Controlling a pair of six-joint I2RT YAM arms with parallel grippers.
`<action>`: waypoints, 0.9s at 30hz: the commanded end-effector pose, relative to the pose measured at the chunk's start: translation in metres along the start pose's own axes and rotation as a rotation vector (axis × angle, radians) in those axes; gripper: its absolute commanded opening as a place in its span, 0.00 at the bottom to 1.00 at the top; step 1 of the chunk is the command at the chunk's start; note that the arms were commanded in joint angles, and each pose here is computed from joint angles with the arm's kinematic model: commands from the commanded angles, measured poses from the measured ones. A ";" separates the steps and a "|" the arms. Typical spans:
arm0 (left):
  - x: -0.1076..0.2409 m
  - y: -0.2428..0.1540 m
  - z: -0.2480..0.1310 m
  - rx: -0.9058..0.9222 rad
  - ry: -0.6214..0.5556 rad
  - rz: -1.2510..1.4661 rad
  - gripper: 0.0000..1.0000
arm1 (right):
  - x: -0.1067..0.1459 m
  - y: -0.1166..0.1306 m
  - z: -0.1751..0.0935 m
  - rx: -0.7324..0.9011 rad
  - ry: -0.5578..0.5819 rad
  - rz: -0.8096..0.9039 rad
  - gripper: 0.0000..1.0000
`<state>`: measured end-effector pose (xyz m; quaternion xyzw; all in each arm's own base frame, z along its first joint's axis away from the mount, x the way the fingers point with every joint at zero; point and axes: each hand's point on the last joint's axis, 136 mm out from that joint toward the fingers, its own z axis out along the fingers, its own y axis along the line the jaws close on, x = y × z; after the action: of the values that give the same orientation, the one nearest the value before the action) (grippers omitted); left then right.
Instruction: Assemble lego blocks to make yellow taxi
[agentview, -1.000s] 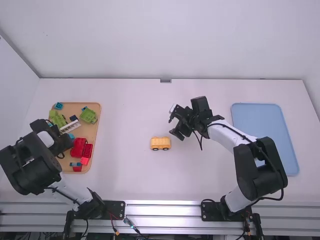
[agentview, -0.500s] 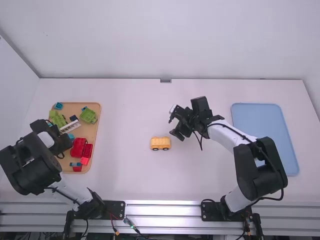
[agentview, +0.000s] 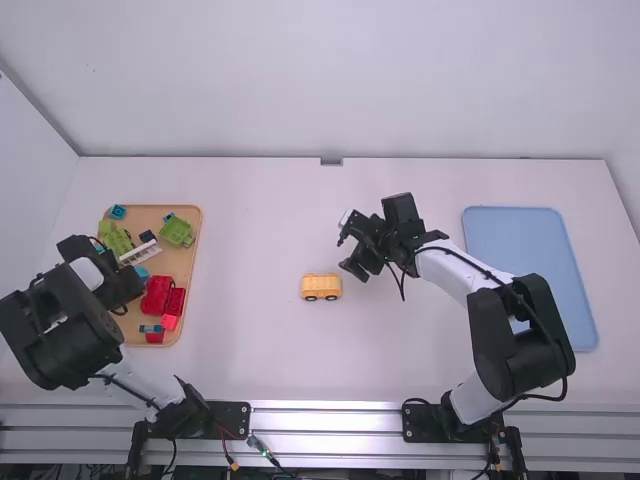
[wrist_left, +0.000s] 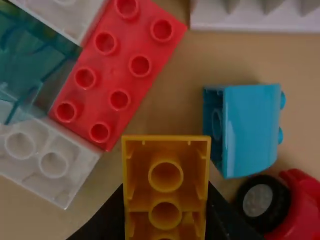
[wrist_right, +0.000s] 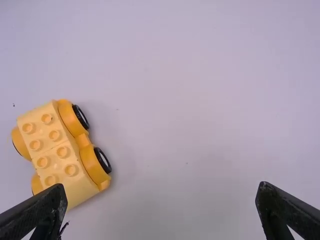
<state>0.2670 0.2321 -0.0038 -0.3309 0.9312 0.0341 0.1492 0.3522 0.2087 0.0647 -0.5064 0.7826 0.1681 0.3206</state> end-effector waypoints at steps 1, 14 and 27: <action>-0.014 -0.005 -0.007 0.015 -0.020 -0.031 0.04 | -0.005 -0.002 -0.003 0.003 -0.016 0.000 0.99; -0.035 -0.078 -0.085 0.187 -0.234 0.126 0.02 | -0.043 0.008 -0.008 -0.088 -0.196 0.055 0.99; 0.080 -0.310 -0.200 1.072 -0.400 0.944 0.02 | -0.108 0.048 -0.064 -0.494 -0.615 -0.013 0.99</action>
<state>0.3670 -0.0427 0.1649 0.1509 0.8632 -0.2290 0.4238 0.3443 0.2621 0.1561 -0.4862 0.6472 0.4031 0.4270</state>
